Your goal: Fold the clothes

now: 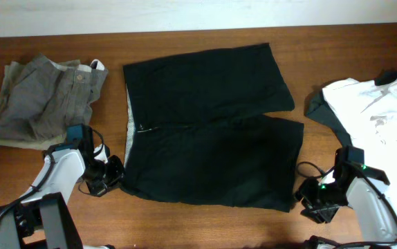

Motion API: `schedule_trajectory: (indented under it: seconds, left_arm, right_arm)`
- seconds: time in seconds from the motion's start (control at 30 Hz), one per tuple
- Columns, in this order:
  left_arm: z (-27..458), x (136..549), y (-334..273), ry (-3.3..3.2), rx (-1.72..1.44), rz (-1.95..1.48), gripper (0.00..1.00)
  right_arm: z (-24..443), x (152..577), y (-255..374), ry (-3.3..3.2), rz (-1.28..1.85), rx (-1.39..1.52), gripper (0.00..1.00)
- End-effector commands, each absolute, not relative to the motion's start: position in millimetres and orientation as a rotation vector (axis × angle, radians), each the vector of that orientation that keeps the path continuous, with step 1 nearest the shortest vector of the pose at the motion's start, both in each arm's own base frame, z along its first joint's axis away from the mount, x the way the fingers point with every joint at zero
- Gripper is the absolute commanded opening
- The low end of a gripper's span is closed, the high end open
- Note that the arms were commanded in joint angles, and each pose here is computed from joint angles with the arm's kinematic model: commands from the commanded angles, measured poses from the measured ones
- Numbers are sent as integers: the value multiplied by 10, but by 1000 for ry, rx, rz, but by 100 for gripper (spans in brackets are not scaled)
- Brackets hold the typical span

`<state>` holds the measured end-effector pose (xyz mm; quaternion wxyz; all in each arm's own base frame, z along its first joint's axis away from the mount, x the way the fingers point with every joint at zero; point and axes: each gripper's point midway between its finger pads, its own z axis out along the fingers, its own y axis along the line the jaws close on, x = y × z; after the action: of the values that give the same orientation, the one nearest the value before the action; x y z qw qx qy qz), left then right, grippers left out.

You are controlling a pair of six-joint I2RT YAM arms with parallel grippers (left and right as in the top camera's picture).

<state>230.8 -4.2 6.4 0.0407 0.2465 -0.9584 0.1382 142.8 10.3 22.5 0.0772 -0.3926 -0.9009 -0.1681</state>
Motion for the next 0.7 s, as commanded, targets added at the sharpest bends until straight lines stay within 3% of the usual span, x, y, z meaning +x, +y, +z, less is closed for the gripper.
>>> schedule_trajectory:
  seconds: [0.0, 0.17, 0.27, 0.3, 0.37, 0.47, 0.57, 0.67]
  left_arm:
    - [108, 2394, -50, -2954, 754, 463, 0]
    - [108, 2393, -50, -2956, 749, 463, 0]
    - [108, 2393, -50, -2956, 749, 463, 0]
    - [108, 2393, -50, -2956, 749, 463, 0]
    - [108, 2394, -50, -2956, 749, 463, 1]
    - [108, 2394, -50, -2956, 749, 463, 1]
    - [109, 2393, -51, -2955, 749, 463, 1]
    - [247, 2420, -88, -2977, 668, 506, 0]
  right_arm:
    - [84, 1344, 179, -2673, -538, -1195, 50]
    - [2, 1430, 289, -2680, -673, -1214, 55]
    - [-7, 1476, 296, -2691, -701, -1220, 53]
    - [-7, 1477, 295, -2682, -698, -1236, 47]
    - [-14, 1476, 283, -2658, -683, -1281, 22]
    - [-13, 1472, 285, -2650, -682, -1290, 7]
    - [31, 1512, 284, -2661, -698, -1277, 4]
    - [428, 1759, 132, -2766, -663, -1215, 4]
